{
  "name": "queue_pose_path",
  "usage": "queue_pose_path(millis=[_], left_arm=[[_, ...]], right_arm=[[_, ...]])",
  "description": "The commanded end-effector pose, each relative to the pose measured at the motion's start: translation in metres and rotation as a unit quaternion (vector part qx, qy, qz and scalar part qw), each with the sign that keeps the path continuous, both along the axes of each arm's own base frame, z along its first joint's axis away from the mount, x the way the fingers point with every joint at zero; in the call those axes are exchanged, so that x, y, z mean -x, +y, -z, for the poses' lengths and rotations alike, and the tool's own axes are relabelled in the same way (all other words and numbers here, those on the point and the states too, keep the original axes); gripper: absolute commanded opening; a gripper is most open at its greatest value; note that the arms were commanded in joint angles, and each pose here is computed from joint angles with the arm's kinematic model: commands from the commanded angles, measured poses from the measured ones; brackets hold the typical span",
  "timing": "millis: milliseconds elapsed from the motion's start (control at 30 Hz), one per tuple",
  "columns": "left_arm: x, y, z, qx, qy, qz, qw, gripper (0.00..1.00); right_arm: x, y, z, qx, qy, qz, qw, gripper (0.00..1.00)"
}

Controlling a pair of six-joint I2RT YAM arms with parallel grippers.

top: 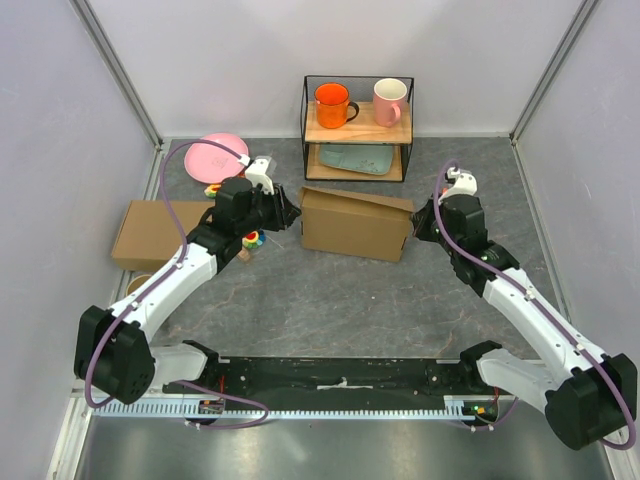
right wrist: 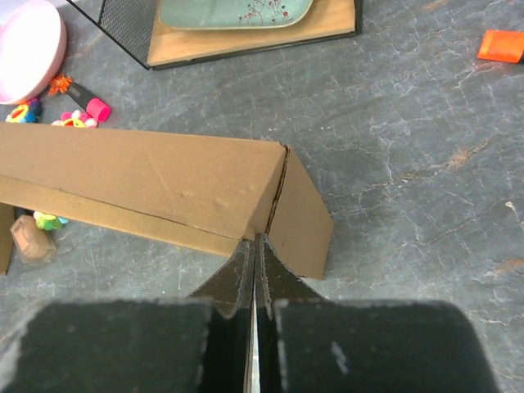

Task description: Fold the paper box

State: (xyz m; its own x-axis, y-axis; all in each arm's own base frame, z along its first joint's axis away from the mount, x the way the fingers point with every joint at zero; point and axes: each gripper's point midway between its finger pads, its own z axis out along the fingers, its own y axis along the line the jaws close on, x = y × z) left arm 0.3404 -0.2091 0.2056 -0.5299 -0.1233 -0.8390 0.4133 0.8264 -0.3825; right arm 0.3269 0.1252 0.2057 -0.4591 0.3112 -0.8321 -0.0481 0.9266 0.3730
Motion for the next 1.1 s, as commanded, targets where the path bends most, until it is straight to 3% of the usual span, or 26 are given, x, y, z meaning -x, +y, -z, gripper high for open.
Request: queue_pose_path(millis=[0,533,1067], left_arm=[[-0.006,-0.004,-0.015,0.017,-0.009,0.001,1.0,0.36],[-0.019,0.005,-0.066,0.015,-0.112,-0.009,0.994,0.43],[-0.041,-0.01,-0.055,0.0,-0.1,0.017,0.995,0.36]], right_arm=[[0.019,-0.009,0.05,0.027,0.073,0.009,0.997,0.0],[0.014,-0.006,0.036,0.036,0.07,-0.002,0.997,0.0],[0.013,-0.002,0.037,0.035,0.072,-0.01,0.997,0.0]])
